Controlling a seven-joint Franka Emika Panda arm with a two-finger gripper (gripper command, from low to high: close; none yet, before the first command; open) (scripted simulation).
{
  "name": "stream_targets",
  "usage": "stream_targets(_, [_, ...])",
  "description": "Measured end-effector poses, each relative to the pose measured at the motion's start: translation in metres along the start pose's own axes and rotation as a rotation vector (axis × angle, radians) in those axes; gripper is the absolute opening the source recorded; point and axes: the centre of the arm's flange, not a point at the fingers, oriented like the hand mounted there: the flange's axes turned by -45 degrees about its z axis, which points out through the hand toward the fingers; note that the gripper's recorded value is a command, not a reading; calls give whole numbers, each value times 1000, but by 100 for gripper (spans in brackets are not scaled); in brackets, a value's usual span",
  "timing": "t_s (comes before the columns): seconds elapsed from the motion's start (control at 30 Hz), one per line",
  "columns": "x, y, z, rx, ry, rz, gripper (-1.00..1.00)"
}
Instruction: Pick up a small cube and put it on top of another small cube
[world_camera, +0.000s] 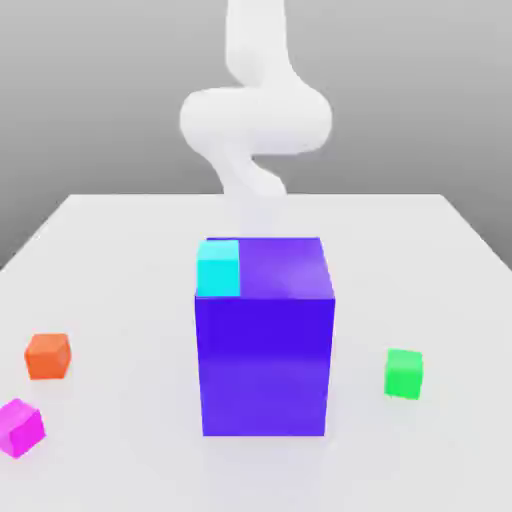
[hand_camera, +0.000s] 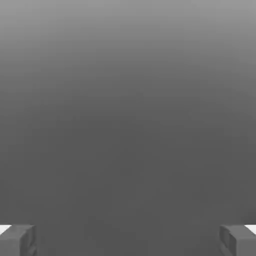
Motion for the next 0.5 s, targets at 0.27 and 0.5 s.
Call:
stream_targets(0.27, [-25,87,145,3,-209,130,0])
stream_targets(0.5, [-90,167,250,-36,-377,251,0])
